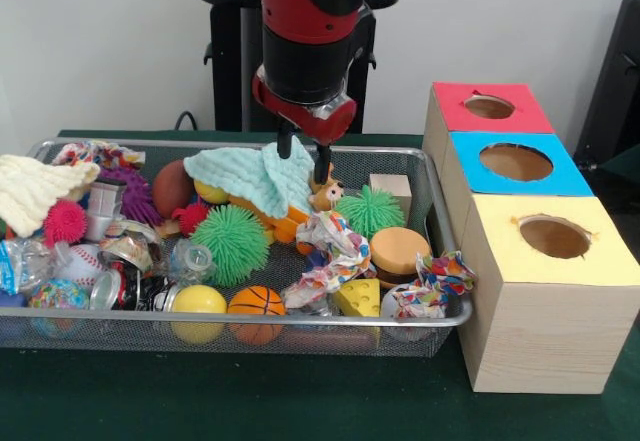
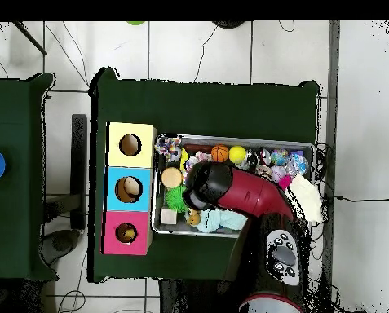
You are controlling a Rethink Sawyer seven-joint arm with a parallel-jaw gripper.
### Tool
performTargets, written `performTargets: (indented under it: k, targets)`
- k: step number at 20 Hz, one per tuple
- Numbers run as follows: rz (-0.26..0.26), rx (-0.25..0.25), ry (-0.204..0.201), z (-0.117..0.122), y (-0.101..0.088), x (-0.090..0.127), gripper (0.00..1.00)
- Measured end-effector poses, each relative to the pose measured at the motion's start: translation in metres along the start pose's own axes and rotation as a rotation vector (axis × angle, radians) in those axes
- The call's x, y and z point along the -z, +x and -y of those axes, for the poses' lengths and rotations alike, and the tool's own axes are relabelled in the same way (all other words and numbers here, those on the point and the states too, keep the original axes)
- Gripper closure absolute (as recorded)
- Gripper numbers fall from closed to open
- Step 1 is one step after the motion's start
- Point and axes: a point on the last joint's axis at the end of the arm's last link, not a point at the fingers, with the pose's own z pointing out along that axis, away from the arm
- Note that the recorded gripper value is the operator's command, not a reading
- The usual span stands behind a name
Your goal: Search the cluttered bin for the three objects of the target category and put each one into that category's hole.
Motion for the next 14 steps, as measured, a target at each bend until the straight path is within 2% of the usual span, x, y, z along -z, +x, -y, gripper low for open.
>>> performTargets:
  k: [3,9,10,14]
  targets:
    - [-0.018,0.003,-0.001,0.000,0.008,-0.003,0.00]
    - [-0.073,0.016,0.005,0.001,0.033,-0.017,0.00]
    - [-0.086,0.022,0.006,0.001,0.041,-0.022,0.00]
    - [-0.092,0.035,-0.003,-0.001,0.057,-0.032,0.00]
